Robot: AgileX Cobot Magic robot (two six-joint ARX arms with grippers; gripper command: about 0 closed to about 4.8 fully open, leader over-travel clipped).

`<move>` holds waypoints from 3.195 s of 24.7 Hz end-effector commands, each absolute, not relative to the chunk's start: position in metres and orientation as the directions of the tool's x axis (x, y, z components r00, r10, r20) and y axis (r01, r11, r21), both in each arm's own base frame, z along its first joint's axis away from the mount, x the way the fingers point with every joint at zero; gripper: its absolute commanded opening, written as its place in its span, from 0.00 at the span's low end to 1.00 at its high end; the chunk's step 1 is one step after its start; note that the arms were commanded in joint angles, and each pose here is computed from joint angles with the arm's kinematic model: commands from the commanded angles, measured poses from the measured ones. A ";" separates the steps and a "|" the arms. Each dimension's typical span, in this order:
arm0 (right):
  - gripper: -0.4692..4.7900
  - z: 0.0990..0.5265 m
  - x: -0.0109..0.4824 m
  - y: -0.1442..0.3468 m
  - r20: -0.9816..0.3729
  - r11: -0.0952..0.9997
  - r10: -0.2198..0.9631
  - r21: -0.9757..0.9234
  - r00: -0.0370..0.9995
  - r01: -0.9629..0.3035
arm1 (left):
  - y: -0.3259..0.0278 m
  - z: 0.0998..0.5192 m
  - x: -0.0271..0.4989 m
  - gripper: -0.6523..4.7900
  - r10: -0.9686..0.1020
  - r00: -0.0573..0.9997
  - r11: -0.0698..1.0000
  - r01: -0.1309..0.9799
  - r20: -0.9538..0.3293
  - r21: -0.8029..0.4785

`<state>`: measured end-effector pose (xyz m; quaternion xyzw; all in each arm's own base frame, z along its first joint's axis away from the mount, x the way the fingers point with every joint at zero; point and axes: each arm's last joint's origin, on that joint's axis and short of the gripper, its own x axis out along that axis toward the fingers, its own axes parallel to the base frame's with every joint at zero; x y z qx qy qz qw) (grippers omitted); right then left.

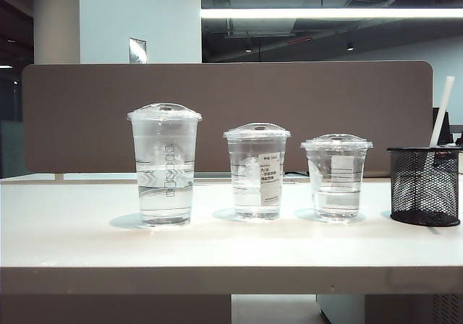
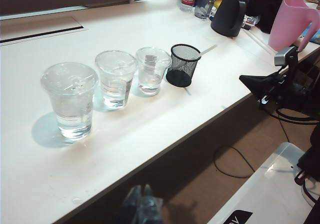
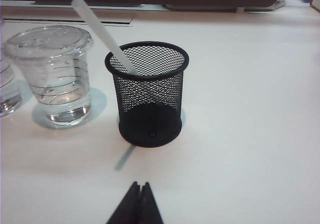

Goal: Pick up the straw and insert it into the large coffee cup.

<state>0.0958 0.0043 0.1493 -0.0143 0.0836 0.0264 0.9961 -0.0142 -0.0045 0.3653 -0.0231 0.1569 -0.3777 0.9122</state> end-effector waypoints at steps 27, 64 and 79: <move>0.08 0.245 0.073 -0.001 0.234 0.994 -0.106 0.029 0.966 0.102 | -0.005 0.367 -0.014 0.12 -0.697 0.670 0.713 0.684 -0.255 -0.152; 0.10 0.172 0.157 -0.002 -0.045 0.987 0.161 0.037 0.986 -0.159 | -0.005 0.367 -0.014 0.12 -0.700 0.667 0.711 0.687 -0.256 -0.153; 0.53 0.159 0.163 0.018 -0.111 0.977 0.195 -0.071 0.975 -0.203 | -0.005 0.367 -0.014 0.12 -0.700 0.667 0.711 0.687 -0.256 -0.153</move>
